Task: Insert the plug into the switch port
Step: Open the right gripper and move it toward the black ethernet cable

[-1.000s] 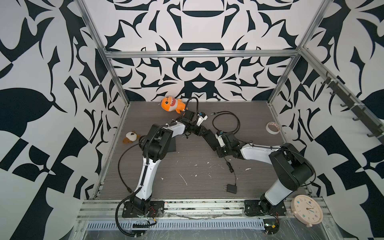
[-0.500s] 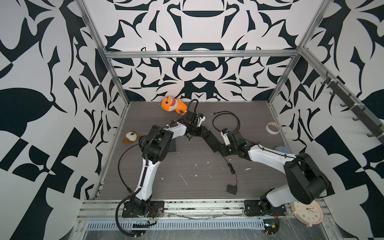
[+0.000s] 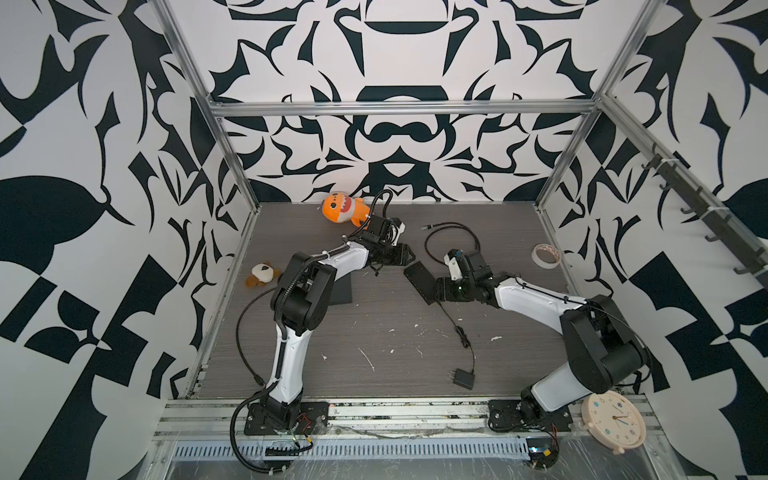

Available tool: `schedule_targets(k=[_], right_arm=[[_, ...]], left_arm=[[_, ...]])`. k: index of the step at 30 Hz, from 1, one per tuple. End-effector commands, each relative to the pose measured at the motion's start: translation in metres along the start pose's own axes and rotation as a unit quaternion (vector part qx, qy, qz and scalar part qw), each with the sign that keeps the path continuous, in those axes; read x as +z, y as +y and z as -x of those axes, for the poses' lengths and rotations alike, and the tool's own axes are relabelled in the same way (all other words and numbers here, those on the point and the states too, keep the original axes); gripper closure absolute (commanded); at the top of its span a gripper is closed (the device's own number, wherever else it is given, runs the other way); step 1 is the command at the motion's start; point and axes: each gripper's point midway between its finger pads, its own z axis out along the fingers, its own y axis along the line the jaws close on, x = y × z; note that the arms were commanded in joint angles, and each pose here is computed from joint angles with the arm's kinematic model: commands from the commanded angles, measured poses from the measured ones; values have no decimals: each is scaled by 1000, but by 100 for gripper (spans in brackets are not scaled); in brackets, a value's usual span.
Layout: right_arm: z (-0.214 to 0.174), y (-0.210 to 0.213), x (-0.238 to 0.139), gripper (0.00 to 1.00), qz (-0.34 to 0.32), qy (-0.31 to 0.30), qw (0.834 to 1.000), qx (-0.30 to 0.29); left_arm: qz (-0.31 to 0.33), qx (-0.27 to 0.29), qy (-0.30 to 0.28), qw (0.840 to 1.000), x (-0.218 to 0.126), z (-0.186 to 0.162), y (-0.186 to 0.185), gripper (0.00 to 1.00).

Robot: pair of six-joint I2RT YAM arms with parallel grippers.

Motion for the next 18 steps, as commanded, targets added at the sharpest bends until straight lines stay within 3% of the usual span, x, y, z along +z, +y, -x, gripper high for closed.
schedule_targets(k=[1, 5, 9, 13, 18], right_arm=[[17, 19, -11, 39, 43, -26, 998, 39], [3, 27, -20, 39, 58, 22, 996, 61], [-42, 41, -28, 40, 97, 99, 982, 126], [-92, 28, -30, 41, 40, 172, 972, 154], [-119, -8, -36, 39, -48, 189, 965, 177]], left_arm=[[8, -1, 19, 1000, 9, -5, 8, 49], [15, 1, 20, 1000, 11, -3, 11, 49], [19, 6, 18, 1000, 12, -2, 12, 49], [22, 9, 13, 1000, 10, 1, 12, 49], [22, 10, 2, 1000, 4, 4, 9, 49]])
